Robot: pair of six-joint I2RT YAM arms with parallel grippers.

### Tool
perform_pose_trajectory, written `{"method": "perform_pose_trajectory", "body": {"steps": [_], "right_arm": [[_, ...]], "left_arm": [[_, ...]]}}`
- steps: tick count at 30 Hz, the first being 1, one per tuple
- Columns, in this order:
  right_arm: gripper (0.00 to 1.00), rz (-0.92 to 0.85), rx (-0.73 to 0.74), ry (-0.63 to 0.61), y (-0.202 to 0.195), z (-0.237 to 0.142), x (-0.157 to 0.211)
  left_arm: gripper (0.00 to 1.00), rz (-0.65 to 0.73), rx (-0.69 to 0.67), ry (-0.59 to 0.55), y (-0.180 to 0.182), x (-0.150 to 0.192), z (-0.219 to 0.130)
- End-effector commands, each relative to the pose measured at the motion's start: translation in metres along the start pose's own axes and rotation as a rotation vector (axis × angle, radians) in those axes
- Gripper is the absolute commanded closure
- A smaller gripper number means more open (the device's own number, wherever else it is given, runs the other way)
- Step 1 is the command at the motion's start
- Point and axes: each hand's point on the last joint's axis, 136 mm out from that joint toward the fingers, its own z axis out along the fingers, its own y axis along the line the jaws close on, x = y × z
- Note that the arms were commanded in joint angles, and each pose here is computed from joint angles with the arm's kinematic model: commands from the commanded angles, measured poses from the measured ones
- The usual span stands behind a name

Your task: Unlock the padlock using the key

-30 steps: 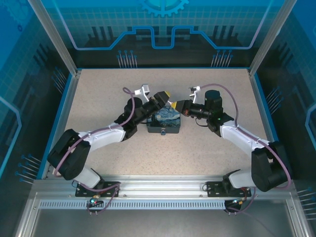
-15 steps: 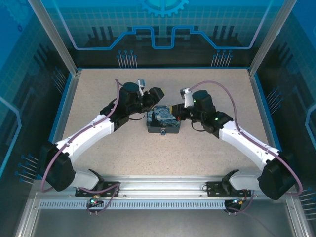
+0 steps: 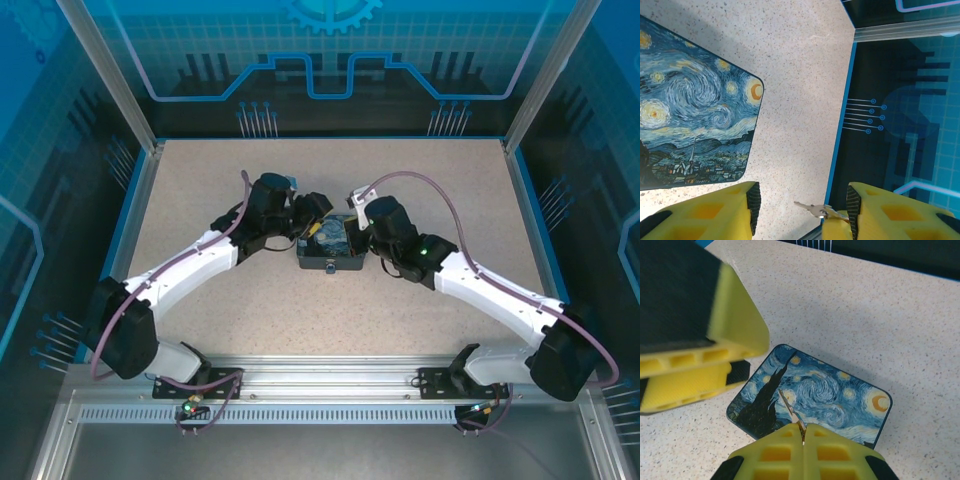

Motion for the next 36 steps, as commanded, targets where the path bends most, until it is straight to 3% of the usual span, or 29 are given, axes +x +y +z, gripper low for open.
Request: {"method": "perform_pose_trajectory", "body": {"steps": [1,8,36], "right_arm": [[1.00,-0.047,0.009,-0.023,0.007,0.000,-0.012],[1.00,-0.101,0.019,-0.023,0.015,0.004,-0.012],[1.00,-0.114,0.033,0.007,0.018,0.009,-0.002]], "left_arm": [[0.50,-0.024,-0.003,0.038,0.005,0.010,0.008],[0.53,-0.035,0.007,0.050,0.005,0.014,0.018],[0.84,-0.043,0.051,0.072,0.008,0.020,0.028]]}}
